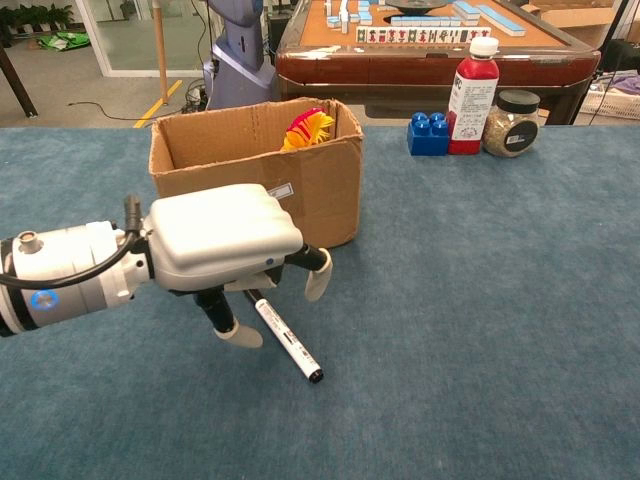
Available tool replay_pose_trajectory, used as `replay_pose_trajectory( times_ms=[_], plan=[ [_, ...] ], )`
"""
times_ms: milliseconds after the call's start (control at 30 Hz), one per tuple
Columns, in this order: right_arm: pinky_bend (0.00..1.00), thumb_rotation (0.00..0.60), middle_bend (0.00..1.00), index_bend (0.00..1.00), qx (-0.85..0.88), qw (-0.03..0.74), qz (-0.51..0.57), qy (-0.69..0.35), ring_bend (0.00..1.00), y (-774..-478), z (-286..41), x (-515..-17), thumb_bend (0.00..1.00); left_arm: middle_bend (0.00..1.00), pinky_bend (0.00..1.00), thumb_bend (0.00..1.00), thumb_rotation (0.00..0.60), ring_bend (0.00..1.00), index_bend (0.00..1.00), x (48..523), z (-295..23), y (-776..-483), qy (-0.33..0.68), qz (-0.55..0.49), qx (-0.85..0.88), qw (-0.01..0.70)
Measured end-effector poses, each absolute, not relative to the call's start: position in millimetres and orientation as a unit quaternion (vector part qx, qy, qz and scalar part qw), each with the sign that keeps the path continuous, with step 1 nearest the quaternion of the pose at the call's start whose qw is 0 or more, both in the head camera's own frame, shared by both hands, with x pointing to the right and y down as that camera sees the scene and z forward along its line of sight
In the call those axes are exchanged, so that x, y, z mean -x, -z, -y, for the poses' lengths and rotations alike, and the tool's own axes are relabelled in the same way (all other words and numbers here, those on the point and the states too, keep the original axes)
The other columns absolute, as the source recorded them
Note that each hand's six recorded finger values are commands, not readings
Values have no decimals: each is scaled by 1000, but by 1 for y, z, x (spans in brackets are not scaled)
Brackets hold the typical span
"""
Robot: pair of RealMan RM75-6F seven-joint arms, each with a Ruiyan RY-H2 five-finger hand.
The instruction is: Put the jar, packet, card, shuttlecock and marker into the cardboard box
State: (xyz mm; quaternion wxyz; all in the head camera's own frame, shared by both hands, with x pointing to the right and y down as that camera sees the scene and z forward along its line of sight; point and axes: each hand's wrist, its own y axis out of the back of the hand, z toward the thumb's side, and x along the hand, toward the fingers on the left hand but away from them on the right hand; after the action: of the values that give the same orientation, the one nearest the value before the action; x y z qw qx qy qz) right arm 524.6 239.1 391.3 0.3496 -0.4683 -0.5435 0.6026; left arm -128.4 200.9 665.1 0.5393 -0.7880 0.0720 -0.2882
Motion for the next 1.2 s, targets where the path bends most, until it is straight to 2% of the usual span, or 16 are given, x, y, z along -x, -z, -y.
replay_pose_trajectory(
  times_ms=[733,1200],
  plan=[
    [392,600,351,257,472,348,544,-601,262,-391,-238,-526,191,1000,1000,159,600,1000,520,121,-195,-690,330,-49,775,536],
    [392,600,351,257,468,348,550,-597,262,-387,-240,-528,191,1000,1000,161,600,1000,527,122,-198,-707,350,-26,770,533]
  ],
)
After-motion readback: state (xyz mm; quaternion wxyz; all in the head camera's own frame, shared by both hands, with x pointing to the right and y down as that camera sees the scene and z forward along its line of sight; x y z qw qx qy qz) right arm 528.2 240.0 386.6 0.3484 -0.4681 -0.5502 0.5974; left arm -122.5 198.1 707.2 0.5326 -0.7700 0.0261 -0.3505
